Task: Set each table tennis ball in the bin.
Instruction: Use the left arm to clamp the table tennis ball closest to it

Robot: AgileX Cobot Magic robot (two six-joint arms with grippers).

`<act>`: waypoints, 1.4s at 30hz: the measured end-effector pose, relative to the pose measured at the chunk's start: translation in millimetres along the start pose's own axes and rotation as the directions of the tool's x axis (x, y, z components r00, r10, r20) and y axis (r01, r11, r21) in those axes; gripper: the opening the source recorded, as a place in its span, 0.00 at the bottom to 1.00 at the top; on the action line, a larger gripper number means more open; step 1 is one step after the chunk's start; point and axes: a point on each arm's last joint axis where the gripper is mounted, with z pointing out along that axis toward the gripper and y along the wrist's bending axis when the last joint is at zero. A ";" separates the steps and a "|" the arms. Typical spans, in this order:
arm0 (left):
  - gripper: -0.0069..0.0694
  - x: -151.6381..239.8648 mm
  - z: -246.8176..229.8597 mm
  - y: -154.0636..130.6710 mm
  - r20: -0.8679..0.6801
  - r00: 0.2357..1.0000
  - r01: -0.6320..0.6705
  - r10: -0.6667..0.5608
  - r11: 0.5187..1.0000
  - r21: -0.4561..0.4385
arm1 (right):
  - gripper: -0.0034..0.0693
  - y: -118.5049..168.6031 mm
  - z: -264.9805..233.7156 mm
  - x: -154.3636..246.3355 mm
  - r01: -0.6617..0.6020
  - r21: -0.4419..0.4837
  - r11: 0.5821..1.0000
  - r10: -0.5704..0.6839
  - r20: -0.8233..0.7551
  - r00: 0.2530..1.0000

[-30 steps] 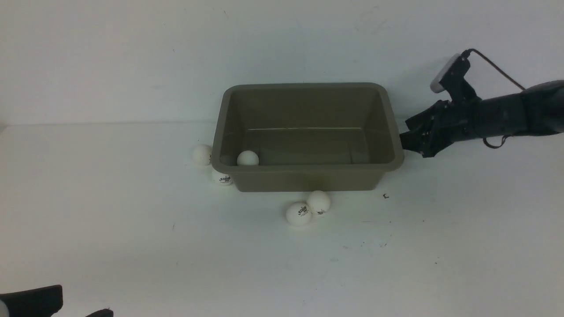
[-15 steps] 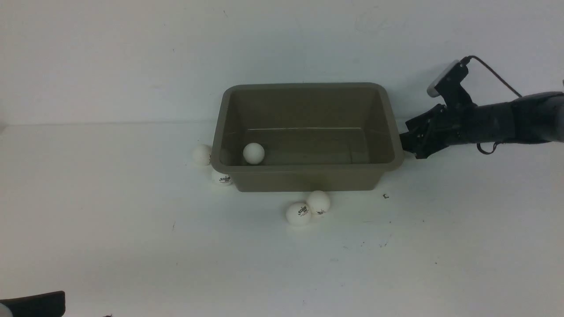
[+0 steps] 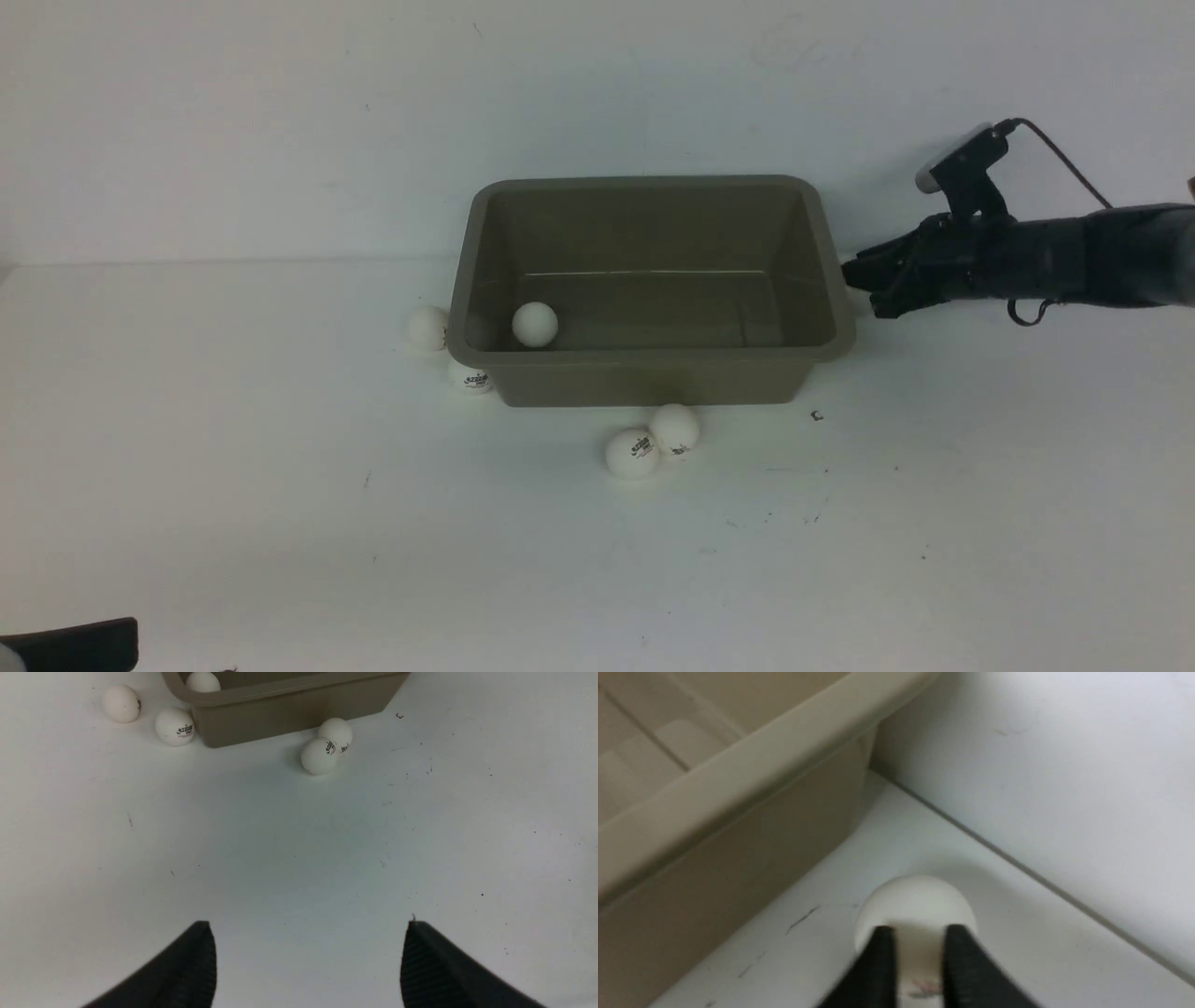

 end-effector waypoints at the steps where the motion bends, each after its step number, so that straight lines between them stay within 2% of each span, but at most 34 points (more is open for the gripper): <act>1: 0.72 0.0 0.0 0.0 0.000 1.000 0.000 0.000 1.000 0.000 | 0.10 -0.6 -2.2 -3.2 0.004 0.005 1.000 -0.005 0.005 1.000; 2: 0.72 0.0 0.0 0.0 0.000 1.000 0.000 0.000 1.000 0.000 | 0.06 -2.0 -7.9 -10.7 0.015 0.015 1.000 -0.015 0.017 1.000; 4: 0.72 0.1 0.0 0.0 -0.001 1.000 0.000 0.000 1.000 0.000 | 0.04 -5.1 -20.6 -25.6 0.036 0.036 0.999 -0.037 0.042 0.998; 6: 0.72 0.1 0.0 0.0 -0.001 1.000 -0.001 0.001 1.000 0.000 | 0.03 -6.7 -29.6 -36.0 0.052 0.052 0.997 -0.055 0.058 0.997; 10: 0.72 0.1 0.0 0.0 -0.001 1.000 -0.001 0.001 1.000 0.000 | 0.03 -8.5 -72.4 -82.7 0.132 0.119 0.984 -0.146 0.118 0.982; 12: 0.72 0.1 0.0 0.0 -0.001 1.000 -0.001 0.001 1.000 0.000 | 0.03 -8.0 -76.0 -87.2 0.118 0.122 0.986 -0.133 0.128 0.983; 22: 0.72 0.1 0.0 0.0 -0.002 1.000 -0.001 0.001 1.000 0.000 | 0.03 -11.7 -80.5 -79.4 0.080 0.091 0.993 -0.089 0.097 0.991; 26: 0.72 0.2 0.0 0.0 -0.002 1.000 -0.001 0.001 1.000 0.000 | 0.02 -17.0 -87.8 -73.8 0.023 0.053 0.998 -0.028 0.103 0.994; 31: 0.72 0.2 0.0 0.0 -0.002 1.000 -0.001 0.001 1.000 0.000 | 0.02 -34.8 -95.7 -48.9 -0.075 0.008 0.997 0.073 0.100 0.992; 35: 0.72 0.2 0.0 0.0 -0.002 1.000 -0.001 0.001 1.000 0.000 | 0.03 -42.6 -82.4 -16.1 -0.135 -0.045 0.990 0.138 0.072 0.988; 38: 0.72 0.2 0.0 0.0 -0.002 1.000 -0.001 0.001 1.000 0.000 | 0.09 -39.0 -66.4 1.6 -0.132 -0.095 0.987 0.138 0.062 0.988; 42: 0.72 0.2 0.0 0.0 -0.002 1.000 -0.001 0.001 1.000 0.000 | 0.33 -30.7 -56.5 -1.1 -0.146 -0.129 0.981 0.157 0.082 0.984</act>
